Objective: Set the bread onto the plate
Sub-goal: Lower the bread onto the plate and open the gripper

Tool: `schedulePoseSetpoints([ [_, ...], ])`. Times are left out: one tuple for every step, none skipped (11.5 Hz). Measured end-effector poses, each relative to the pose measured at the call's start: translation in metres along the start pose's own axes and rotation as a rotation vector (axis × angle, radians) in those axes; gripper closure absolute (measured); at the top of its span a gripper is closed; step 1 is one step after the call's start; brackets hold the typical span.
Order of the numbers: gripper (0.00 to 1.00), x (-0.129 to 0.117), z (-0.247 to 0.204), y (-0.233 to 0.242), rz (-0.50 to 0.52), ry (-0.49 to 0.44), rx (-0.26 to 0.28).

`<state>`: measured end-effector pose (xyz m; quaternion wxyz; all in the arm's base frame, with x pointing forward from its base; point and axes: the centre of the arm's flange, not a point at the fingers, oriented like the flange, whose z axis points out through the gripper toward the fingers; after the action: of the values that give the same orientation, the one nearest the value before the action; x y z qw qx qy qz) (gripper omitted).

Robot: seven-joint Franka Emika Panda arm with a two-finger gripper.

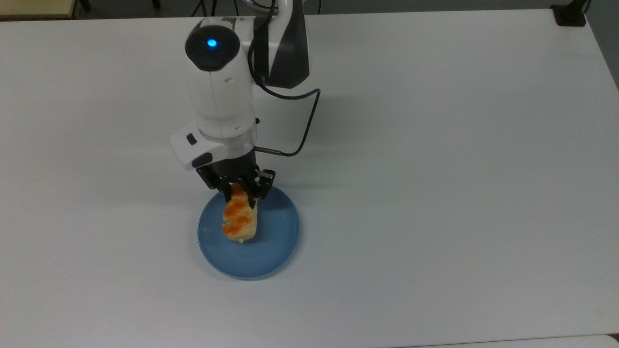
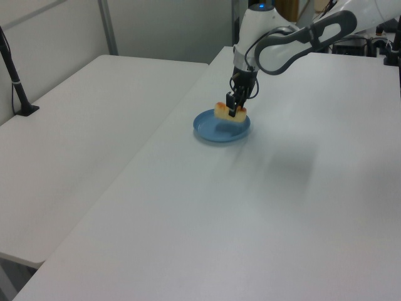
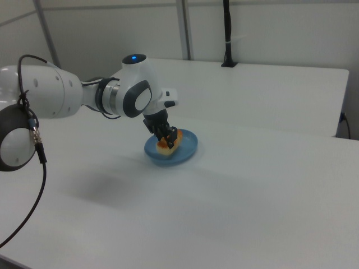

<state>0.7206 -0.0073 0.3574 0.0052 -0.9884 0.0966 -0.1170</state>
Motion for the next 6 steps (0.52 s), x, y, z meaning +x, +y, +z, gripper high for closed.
schedulePoseSetpoints([
  [0.54, 0.002, 0.006, -0.008, -0.008, 0.003, 0.009],
  [0.49, 0.004, 0.009, -0.012, -0.012, 0.006, 0.015],
  [0.47, 0.006, 0.012, -0.014, -0.014, 0.007, 0.018],
  [0.39, 0.007, 0.013, -0.014, -0.020, 0.009, 0.012],
  [0.27, 0.007, 0.013, -0.017, -0.033, 0.013, 0.002],
  [0.12, 0.007, 0.012, -0.020, -0.033, 0.018, -0.014],
])
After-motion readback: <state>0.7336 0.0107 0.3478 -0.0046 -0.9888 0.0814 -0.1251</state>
